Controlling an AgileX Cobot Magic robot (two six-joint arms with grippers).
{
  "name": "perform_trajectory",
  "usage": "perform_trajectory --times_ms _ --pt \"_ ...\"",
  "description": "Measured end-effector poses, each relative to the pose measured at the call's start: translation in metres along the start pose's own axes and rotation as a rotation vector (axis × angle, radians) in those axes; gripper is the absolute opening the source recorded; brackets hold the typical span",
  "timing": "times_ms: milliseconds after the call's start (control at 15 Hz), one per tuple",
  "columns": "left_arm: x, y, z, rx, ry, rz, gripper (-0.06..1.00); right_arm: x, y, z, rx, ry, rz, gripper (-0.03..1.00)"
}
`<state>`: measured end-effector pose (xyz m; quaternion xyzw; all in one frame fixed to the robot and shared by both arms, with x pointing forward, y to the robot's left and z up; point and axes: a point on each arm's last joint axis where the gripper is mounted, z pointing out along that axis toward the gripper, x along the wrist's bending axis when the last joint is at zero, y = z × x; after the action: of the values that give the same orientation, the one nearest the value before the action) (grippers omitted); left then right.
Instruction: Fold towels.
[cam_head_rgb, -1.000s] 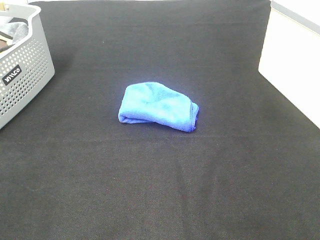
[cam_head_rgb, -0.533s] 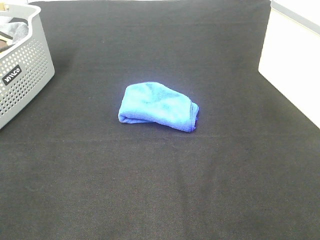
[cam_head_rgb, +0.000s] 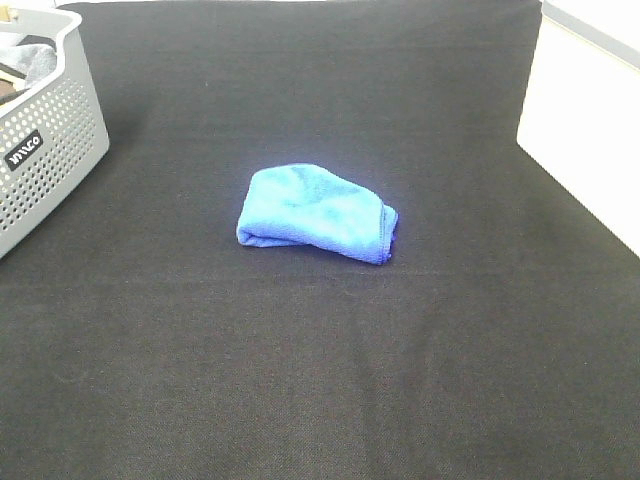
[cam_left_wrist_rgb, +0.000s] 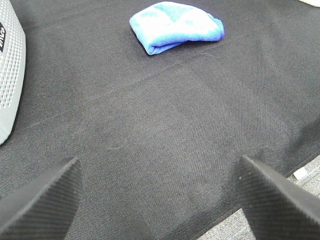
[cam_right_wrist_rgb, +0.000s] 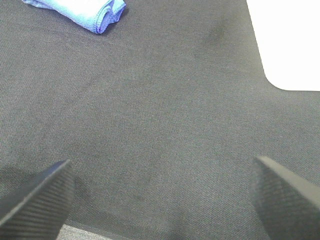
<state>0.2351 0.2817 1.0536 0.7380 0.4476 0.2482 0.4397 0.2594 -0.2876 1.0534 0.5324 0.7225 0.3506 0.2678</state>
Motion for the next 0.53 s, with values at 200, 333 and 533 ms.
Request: perform_trajectory --times_ms 200,333,533 --pt "0.0 0.0 0.0 0.0 0.0 0.0 0.8 0.0 0.0 0.0 0.0 0.0 0.0 0.89" --pt "0.0002 0.0004 0.0006 -0.002 0.041 -0.024 0.8 0.0 0.0 0.0 0.0 0.0 0.0 0.89" --pt "0.0009 0.0012 0.0021 -0.005 0.127 -0.072 0.8 0.0 0.0 0.0 0.0 0.0 0.006 0.89"
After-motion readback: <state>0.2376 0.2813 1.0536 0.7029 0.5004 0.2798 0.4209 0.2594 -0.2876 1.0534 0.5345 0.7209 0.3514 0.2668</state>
